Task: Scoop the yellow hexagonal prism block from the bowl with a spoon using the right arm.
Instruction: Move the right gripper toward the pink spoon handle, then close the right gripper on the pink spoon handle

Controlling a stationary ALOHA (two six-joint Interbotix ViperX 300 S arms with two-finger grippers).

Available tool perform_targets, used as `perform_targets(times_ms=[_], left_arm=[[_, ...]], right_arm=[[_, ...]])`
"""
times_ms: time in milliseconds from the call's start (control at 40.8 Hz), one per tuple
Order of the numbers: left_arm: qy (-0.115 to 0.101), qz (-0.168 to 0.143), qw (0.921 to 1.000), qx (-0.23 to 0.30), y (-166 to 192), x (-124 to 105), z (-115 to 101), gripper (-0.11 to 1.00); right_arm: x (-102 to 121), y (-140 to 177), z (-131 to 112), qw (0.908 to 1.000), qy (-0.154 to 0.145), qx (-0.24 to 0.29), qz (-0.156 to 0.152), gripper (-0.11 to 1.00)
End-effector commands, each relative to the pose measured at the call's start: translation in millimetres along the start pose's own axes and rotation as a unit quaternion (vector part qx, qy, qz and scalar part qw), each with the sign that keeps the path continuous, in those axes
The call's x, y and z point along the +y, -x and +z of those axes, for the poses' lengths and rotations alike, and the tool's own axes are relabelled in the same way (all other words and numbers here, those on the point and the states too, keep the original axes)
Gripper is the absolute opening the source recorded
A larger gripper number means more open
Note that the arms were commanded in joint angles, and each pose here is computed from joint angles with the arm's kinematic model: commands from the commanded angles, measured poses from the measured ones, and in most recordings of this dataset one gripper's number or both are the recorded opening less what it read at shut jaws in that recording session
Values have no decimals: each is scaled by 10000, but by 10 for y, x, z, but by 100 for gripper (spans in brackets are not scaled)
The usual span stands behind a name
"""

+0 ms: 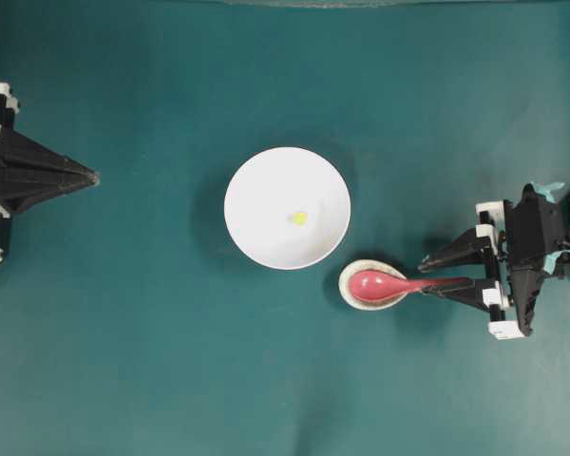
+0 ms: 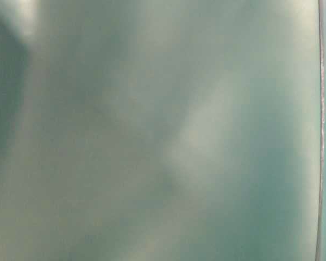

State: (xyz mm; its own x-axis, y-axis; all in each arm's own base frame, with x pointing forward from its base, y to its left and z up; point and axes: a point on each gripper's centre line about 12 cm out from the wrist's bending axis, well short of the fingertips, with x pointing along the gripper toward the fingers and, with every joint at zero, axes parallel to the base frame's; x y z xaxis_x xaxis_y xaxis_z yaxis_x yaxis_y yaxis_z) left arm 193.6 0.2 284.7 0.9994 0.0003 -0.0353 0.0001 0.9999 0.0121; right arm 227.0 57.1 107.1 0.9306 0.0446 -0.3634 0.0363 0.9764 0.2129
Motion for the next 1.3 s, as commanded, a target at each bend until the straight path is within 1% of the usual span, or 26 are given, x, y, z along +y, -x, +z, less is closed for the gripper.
perform_targets(times_ms=[0,442,834,1104,1275], left_arm=[[0,7,9999,-107,-21,4,88,0],[0,6,10000,-100,-24,4,85,0],[-7,30,9999,-99,-24,13,85,0],[11,121,9999,-91,-31,49,75,0],[11,121,9999,-60,-44,49,62,0]], right_arm=[[46,-31,34,9999,-7,-84,61,45],[36,-68,-31,10000,43,59,10,45],[5,-103,-135,9996,140,250,-79,45],[7,-107,-135,9995,148,250,-79,45],[11,-111,-135,9995,157,259,-71,45]])
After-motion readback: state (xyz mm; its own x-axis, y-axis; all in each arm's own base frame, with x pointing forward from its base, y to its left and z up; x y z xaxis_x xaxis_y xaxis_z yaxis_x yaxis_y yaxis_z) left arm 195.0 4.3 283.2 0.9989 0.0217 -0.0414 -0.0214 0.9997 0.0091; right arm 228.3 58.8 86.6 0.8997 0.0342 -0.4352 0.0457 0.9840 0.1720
